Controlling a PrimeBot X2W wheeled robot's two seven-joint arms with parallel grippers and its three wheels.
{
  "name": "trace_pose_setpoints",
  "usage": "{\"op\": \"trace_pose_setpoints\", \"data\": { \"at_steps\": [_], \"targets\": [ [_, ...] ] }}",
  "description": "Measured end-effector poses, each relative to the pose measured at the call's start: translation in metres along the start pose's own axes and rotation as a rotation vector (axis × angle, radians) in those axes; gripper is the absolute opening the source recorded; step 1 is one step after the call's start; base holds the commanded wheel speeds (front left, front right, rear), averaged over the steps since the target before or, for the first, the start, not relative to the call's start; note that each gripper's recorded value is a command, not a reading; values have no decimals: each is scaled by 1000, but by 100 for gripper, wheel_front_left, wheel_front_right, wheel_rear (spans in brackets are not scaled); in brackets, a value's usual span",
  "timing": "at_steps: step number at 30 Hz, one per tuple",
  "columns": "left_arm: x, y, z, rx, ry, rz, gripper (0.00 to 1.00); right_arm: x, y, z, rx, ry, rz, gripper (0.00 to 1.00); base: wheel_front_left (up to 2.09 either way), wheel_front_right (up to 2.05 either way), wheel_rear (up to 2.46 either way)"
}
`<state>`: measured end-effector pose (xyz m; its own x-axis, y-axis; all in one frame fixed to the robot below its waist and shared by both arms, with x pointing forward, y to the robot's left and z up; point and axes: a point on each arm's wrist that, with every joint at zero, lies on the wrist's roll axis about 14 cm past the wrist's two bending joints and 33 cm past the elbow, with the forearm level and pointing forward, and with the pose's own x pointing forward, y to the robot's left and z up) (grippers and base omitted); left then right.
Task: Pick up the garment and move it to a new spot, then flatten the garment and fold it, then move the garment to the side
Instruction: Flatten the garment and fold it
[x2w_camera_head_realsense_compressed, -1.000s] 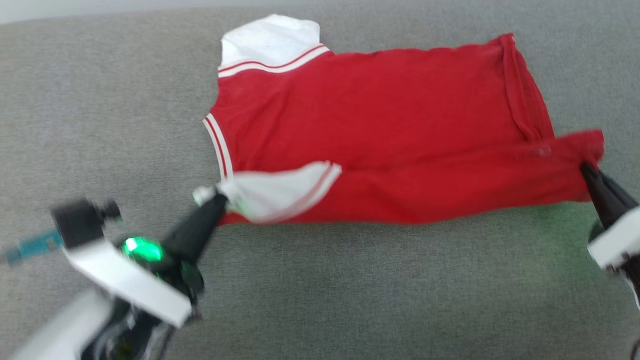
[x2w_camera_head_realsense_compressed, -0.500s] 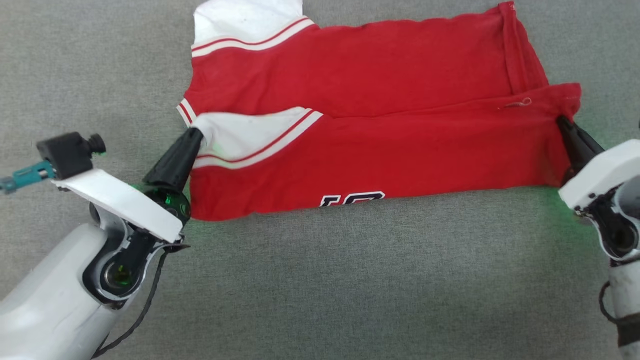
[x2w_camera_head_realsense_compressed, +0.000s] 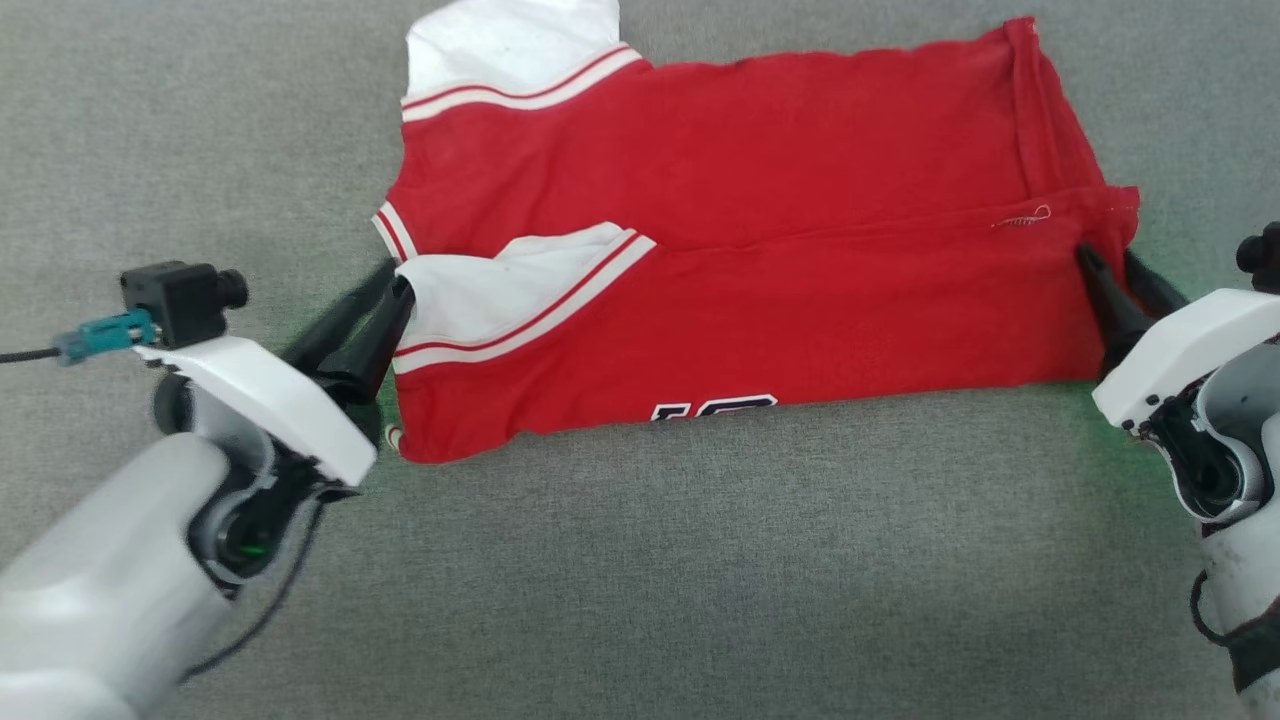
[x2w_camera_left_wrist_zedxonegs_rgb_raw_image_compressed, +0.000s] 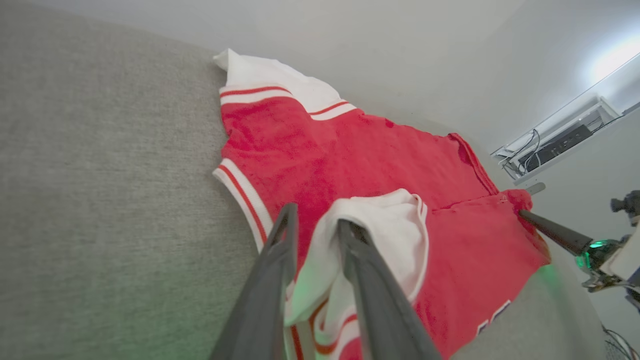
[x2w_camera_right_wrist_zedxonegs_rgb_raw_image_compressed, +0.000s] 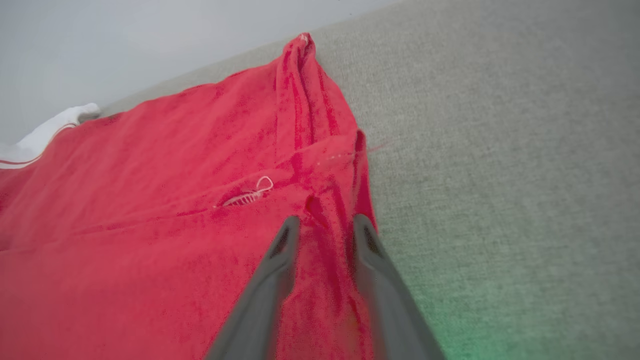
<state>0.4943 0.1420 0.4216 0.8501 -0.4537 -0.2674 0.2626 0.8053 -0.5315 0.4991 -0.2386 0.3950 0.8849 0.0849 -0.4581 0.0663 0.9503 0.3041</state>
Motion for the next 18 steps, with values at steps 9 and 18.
{"op": "trace_pose_setpoints", "data": {
  "at_steps": [9,18],
  "targets": [
    [-26,0,42,301,-14,-28,100,-26,4,32,-36,-115,30,100,0,0,0],
    [-69,0,-39,309,504,-50,100,-45,17,48,-52,-181,61,100,0,0,0]
  ]
}}
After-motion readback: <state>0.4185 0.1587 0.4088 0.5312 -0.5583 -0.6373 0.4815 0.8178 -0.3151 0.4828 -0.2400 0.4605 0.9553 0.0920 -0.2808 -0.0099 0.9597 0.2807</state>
